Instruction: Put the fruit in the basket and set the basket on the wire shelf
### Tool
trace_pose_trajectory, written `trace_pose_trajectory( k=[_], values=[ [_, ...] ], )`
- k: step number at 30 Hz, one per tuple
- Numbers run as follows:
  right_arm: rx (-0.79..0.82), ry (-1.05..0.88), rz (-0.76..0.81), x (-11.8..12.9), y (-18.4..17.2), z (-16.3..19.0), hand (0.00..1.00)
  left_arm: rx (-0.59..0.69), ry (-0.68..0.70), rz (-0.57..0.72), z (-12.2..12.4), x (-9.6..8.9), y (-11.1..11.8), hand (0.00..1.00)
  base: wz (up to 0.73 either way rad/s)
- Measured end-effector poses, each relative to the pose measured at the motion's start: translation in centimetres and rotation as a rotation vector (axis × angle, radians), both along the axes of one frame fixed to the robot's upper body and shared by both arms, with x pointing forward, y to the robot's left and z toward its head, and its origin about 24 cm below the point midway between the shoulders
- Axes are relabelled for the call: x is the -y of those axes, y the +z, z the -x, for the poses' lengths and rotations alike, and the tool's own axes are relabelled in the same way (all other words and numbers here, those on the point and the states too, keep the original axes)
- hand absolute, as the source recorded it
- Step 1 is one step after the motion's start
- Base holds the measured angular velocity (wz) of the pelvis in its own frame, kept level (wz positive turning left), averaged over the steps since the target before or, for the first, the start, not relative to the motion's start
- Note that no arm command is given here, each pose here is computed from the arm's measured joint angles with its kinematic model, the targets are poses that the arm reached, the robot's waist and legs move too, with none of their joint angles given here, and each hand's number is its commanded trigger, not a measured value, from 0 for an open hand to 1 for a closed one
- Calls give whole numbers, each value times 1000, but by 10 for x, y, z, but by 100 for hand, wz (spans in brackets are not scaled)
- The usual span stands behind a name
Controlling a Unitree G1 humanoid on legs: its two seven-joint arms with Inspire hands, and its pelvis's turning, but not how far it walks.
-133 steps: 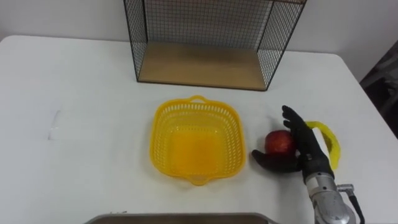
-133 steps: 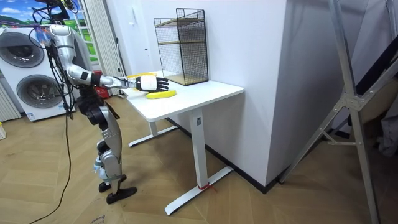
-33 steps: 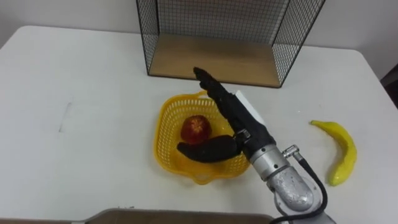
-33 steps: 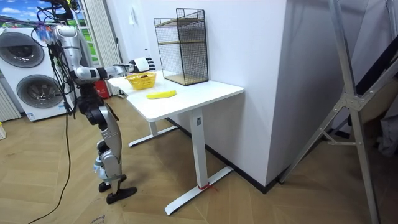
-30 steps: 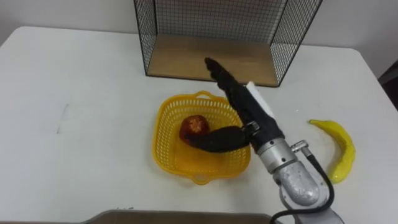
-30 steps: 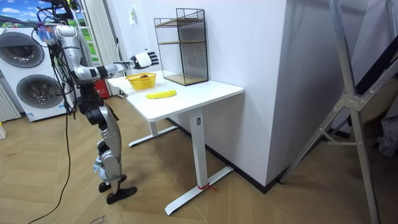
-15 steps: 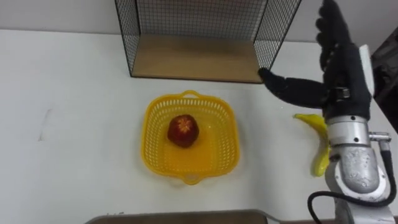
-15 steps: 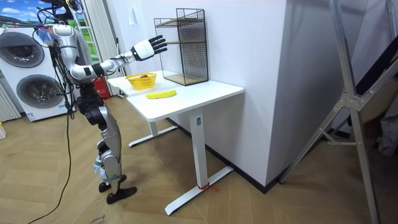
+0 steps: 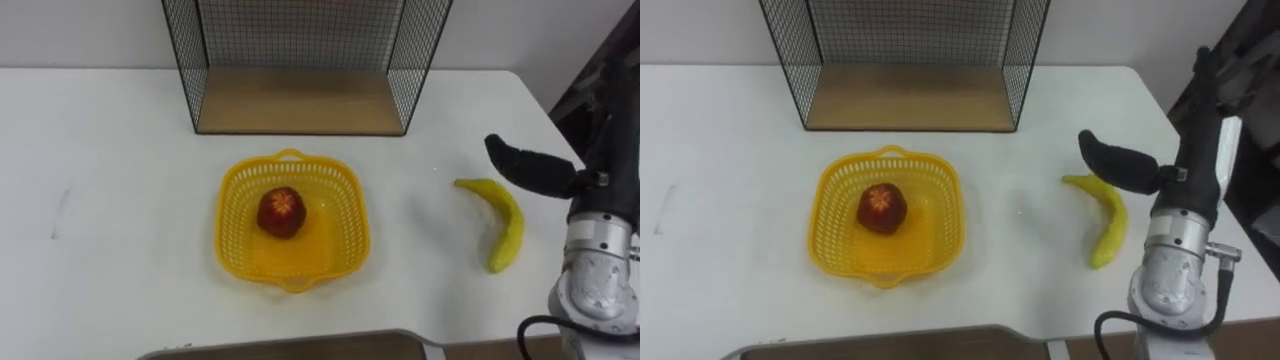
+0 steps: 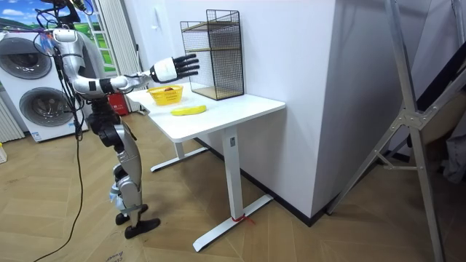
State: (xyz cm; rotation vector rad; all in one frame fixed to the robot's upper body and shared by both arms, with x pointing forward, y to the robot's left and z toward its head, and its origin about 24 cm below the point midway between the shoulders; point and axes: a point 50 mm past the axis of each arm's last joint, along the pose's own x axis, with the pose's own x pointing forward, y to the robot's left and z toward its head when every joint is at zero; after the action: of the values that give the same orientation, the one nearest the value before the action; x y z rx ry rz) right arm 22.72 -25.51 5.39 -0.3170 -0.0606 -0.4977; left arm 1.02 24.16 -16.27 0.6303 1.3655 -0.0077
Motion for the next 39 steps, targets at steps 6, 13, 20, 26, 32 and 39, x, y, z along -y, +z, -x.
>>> trace_pose_trajectory(
  k=[6, 13, 20, 26, 32, 39],
  values=[
    [-112, -28, -28, 7, -20, 2, 0, -12, 5, -5, -1, -1, 1, 0, 0],
    [-251, 10, -72, 9, -46, 6, 0, 0, 6, -17, -5, -2, 2, 0, 0],
    [-442, 33, -35, 17, -76, 17, 0, -9, 15, -13, -6, -4, 3, 0, 0],
    [-530, 36, -23, 26, -91, 17, 0, -24, 49, -32, 0, -11, 5, 0, 2],
    [-615, 59, -47, 31, -107, 18, 100, -39, 57, -29, 3, -12, 5, 0, 12],
    [-677, 37, 34, 45, -108, 21, 100, -77, 84, -43, 11, -14, 5, 0, 11]
  ],
)
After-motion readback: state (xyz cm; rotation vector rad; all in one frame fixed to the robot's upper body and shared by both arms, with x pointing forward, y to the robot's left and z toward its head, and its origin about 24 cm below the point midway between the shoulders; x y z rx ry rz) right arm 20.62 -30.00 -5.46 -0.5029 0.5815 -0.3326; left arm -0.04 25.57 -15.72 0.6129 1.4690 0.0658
